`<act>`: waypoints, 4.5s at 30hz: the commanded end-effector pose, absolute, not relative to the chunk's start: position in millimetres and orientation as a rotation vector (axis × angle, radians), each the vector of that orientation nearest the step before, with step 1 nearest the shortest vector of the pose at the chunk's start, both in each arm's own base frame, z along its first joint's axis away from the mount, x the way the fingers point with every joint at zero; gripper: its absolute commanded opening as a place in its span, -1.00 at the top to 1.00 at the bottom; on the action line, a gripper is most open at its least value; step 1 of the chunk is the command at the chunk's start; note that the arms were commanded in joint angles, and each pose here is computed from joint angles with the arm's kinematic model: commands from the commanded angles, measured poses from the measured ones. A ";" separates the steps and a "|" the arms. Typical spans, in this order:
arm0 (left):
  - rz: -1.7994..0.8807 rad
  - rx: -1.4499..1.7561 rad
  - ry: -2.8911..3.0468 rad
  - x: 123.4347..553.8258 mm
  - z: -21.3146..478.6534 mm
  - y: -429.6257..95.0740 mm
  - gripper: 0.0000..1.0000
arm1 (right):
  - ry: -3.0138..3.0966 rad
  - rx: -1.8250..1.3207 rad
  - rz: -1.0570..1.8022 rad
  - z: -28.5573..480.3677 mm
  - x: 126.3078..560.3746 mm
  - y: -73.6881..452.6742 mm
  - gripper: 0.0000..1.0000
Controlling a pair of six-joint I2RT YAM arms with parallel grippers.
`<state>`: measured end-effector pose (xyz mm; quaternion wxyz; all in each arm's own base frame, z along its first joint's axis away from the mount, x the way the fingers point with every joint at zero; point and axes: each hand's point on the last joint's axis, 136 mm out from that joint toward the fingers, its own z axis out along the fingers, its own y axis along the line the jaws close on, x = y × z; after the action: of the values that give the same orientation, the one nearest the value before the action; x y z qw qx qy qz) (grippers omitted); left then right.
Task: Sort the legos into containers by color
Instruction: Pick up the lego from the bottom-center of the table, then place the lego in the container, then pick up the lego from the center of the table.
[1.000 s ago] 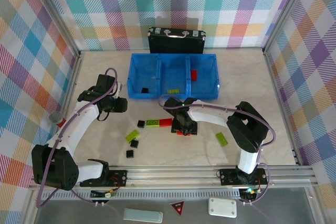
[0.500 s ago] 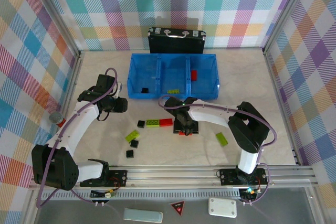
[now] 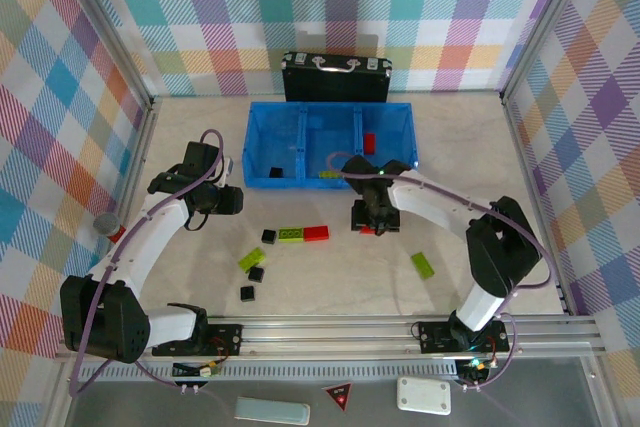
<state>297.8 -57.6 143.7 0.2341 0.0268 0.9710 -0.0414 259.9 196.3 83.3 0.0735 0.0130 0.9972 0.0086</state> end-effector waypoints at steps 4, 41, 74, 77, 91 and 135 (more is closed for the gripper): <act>-0.116 0.068 2.633 300.5 155.3 -54.8 0.01 | 2.958 -0.049 0.124 111.1 295.6 184.3 -0.27; -0.084 0.056 2.635 300.2 154.0 -50.2 0.01 | 3.011 -0.006 0.555 66.4 433.6 180.7 -0.23; -0.093 0.058 2.639 299.7 153.2 -51.3 0.01 | 2.952 0.012 0.668 107.4 423.9 178.3 -0.47; -0.091 0.057 2.640 299.4 152.7 -51.0 0.01 | 2.937 0.007 0.675 117.8 420.9 178.0 -0.46; -0.191 0.073 2.719 295.9 141.9 -66.9 -0.06 | 2.865 0.027 0.741 157.4 364.9 171.8 -0.46; -0.136 0.274 3.018 257.6 36.5 -153.6 -0.05 | 2.901 0.109 0.723 144.2 276.5 147.3 -0.45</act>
<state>263.5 -152.9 44.2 0.0636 0.0924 0.9924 -0.0508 281.6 145.8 138.2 0.0725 0.0412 0.9683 0.2356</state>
